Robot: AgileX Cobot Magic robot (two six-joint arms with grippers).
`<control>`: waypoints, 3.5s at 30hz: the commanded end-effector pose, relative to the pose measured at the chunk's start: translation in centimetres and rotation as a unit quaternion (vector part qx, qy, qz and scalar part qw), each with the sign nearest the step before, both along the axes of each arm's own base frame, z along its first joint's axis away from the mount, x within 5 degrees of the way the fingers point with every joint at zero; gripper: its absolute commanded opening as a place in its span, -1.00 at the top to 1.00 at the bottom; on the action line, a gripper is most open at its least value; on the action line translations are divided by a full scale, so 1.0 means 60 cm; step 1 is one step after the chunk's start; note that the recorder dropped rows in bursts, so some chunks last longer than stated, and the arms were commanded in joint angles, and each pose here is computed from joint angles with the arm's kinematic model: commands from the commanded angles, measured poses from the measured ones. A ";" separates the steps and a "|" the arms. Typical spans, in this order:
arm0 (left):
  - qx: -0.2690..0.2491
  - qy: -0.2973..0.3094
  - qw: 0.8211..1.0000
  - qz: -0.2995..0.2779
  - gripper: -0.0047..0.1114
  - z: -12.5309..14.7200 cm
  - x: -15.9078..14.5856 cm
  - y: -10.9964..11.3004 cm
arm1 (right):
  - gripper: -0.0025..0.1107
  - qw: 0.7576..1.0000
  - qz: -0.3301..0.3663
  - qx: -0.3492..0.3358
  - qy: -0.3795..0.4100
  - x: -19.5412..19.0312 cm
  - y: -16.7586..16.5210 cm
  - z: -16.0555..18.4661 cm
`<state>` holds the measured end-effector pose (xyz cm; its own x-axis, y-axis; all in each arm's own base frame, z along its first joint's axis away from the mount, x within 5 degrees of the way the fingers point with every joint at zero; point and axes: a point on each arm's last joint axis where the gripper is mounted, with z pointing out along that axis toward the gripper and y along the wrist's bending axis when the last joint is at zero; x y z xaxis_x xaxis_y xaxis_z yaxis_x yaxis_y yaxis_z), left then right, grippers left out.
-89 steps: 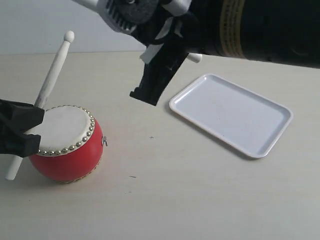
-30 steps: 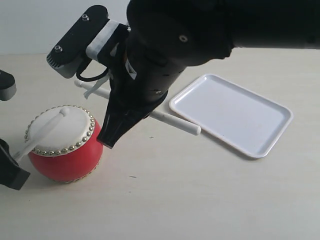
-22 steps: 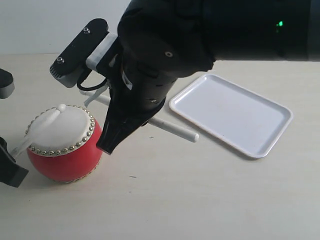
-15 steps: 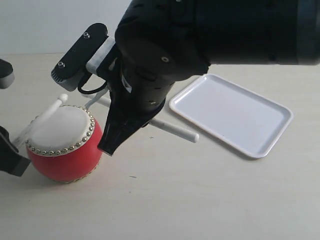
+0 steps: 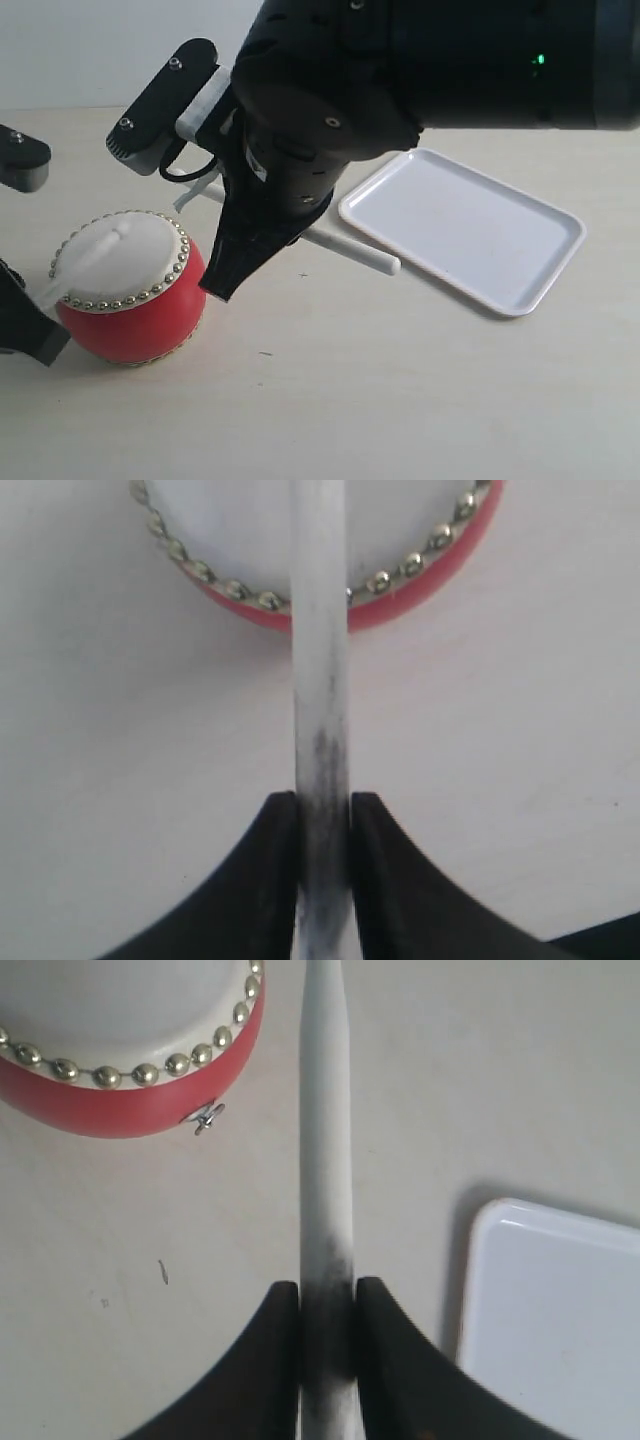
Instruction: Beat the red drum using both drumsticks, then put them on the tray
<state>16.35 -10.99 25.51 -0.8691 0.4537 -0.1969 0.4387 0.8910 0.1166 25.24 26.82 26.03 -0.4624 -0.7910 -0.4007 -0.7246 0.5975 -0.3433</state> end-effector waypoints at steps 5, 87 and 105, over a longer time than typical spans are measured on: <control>0.030 -0.034 0.999 0.024 0.92 -0.005 0.023 0.001 | 0.96 1.000 0.016 0.020 0.006 0.001 0.011 -0.003; 0.014 -0.118 0.989 0.090 0.92 0.048 -0.006 0.044 | 0.96 0.991 0.009 -0.041 0.124 0.020 0.058 -0.130; -0.325 -0.262 0.906 -0.064 0.92 0.081 0.043 -0.086 | 0.96 0.987 -0.122 0.040 -0.097 -0.008 -0.111 0.171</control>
<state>18.36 -15.01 30.39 -0.5629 0.2124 -0.7987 0.5545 0.8137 -0.1744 24.81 21.88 34.81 -0.5099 -0.6790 -0.5282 -0.5429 0.7303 -0.4146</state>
